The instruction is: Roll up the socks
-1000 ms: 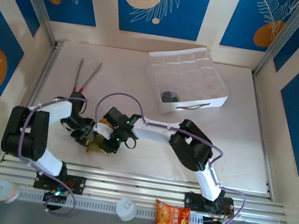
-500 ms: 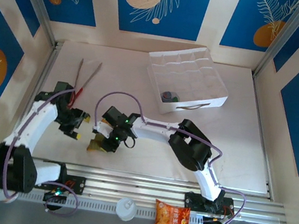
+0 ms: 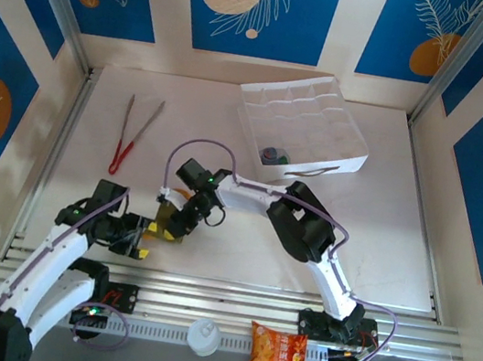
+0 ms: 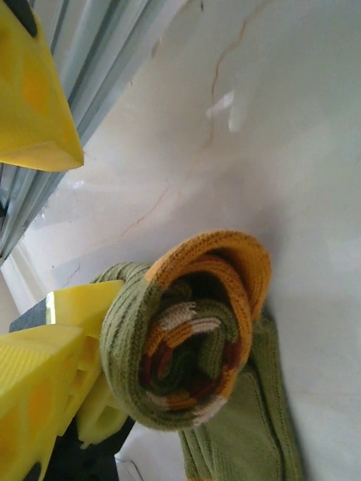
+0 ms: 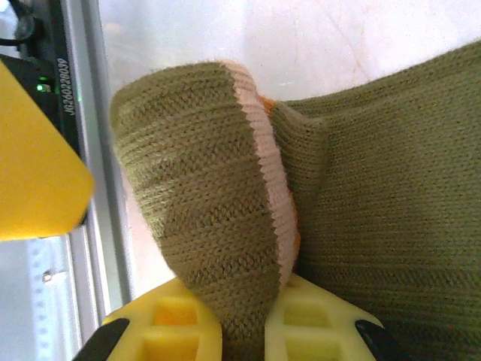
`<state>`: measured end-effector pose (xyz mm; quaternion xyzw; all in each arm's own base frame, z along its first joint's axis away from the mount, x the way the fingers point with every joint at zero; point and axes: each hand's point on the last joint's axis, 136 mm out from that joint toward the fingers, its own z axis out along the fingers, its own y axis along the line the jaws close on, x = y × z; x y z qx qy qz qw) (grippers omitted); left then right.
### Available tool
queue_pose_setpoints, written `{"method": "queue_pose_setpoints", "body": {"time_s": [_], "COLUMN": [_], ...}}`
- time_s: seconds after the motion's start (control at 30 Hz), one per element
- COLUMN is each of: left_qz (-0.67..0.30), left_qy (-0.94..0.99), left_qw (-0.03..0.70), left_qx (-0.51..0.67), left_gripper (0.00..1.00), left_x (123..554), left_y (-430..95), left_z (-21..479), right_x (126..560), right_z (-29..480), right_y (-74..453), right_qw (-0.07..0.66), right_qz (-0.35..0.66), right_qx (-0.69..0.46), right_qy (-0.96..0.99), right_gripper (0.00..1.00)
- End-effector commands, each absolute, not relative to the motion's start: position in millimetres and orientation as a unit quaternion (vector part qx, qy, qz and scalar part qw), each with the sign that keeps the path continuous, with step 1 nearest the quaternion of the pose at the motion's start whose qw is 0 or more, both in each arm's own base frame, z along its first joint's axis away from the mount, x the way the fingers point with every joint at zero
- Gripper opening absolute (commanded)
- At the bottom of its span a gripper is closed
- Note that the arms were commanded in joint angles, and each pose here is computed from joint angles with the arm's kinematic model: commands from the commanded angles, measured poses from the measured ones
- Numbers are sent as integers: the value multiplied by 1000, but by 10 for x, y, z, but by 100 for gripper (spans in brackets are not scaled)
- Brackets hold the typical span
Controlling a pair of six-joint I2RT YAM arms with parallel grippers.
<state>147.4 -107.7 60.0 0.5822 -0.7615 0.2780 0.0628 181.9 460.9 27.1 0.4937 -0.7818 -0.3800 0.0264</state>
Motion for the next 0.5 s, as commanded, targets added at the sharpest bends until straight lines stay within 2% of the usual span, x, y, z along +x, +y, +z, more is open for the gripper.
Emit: {"method": "queue_pose_setpoints", "body": {"time_s": [0.0, 0.1, 0.3, 0.33, 0.47], "left_qz": [297, 313, 227, 207, 151], "left_qy": [-752, -757, -789, -794, -800], "left_qw": [57, 43, 96, 102, 138], "left_qx": [585, 572, 563, 563, 564], "left_gripper": [61, 65, 60, 59, 57], "left_x": [1638, 1780, 1535, 1481, 1307], "left_y": [-1178, -1243, -1185, -1149, -1077], "left_z": [596, 535, 169, 109, -57], "right_x": [1663, 1721, 1835, 1852, 1927], "right_z": [-627, -627, -579, -561, -376], "right_y": [3814, 3814, 3854, 3863, 3960], "right_qw": [177, 184, 168, 159, 94], "right_qz": [-247, -247, -249, -249, -265], "right_qx": [423, 413, 409, 414, 455], "right_qy": [-853, -857, -862, -861, -845], "right_gripper": [0, 0, 0, 2, 25]}}
